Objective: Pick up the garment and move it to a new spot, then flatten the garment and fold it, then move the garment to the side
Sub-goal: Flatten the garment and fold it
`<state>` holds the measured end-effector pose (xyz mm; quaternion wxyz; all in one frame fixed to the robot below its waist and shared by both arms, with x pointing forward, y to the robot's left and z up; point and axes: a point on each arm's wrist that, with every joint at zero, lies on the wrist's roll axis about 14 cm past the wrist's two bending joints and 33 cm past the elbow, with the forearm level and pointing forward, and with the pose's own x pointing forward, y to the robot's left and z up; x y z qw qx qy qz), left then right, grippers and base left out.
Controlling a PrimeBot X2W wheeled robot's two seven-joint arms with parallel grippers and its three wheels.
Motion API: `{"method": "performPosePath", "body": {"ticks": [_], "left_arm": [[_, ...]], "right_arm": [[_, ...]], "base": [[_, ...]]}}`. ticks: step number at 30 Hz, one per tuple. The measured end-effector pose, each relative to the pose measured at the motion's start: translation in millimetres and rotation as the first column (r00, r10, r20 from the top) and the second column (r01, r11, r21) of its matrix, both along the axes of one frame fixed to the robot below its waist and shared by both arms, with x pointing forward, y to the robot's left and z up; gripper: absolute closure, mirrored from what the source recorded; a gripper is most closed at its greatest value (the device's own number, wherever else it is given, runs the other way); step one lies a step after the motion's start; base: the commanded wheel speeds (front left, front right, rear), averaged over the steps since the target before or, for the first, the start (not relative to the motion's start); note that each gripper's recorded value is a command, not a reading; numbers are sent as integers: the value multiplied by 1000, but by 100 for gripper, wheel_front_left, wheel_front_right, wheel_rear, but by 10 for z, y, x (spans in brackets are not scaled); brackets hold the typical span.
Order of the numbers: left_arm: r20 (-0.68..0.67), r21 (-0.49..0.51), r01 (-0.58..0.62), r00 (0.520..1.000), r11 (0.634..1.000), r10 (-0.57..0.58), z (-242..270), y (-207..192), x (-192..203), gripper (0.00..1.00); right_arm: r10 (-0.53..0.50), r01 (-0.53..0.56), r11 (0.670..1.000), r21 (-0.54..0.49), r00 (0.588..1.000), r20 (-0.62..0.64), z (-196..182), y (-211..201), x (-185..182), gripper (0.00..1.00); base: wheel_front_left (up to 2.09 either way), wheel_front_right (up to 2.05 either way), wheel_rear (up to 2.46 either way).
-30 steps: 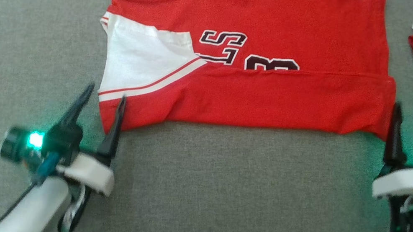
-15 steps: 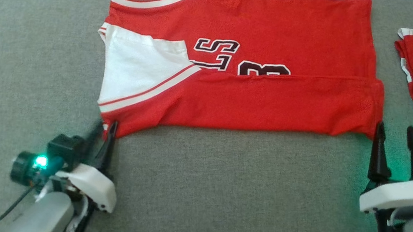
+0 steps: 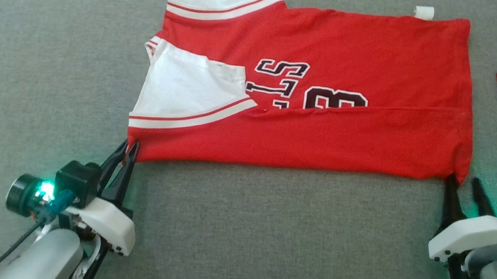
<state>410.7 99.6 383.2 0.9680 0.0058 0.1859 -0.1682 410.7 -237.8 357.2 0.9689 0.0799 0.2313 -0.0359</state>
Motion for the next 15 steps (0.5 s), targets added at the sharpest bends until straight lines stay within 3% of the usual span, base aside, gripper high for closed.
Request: {"method": "performPosePath", "body": {"ticks": [1, 2, 10, 15], "left_arm": [[6, 5, -8, 1000, 1000, 8, 21, 27, 3, 100], [14, 5, -12, 1000, 1000, 12, 50, 40, 4, 100], [24, -2, -38, 999, 999, 38, 125, 102, -207, 100], [22, -25, -63, 998, 998, 63, 187, 121, -480, 100]], "right_arm": [[4, -3, 1000, 10, 1000, -8, -6, 24, 6, 58], [11, -11, 1000, 14, 1000, -12, -6, 42, 12, 100], [73, -74, 997, -24, 997, -21, 71, 16, -3, 100], [90, -92, 994, -52, 995, -41, 54, -135, -211, 100]], "base": [[0, 0, 0], [0, 0, 0], [0, 0, 0], [0, 0, 0]]}}
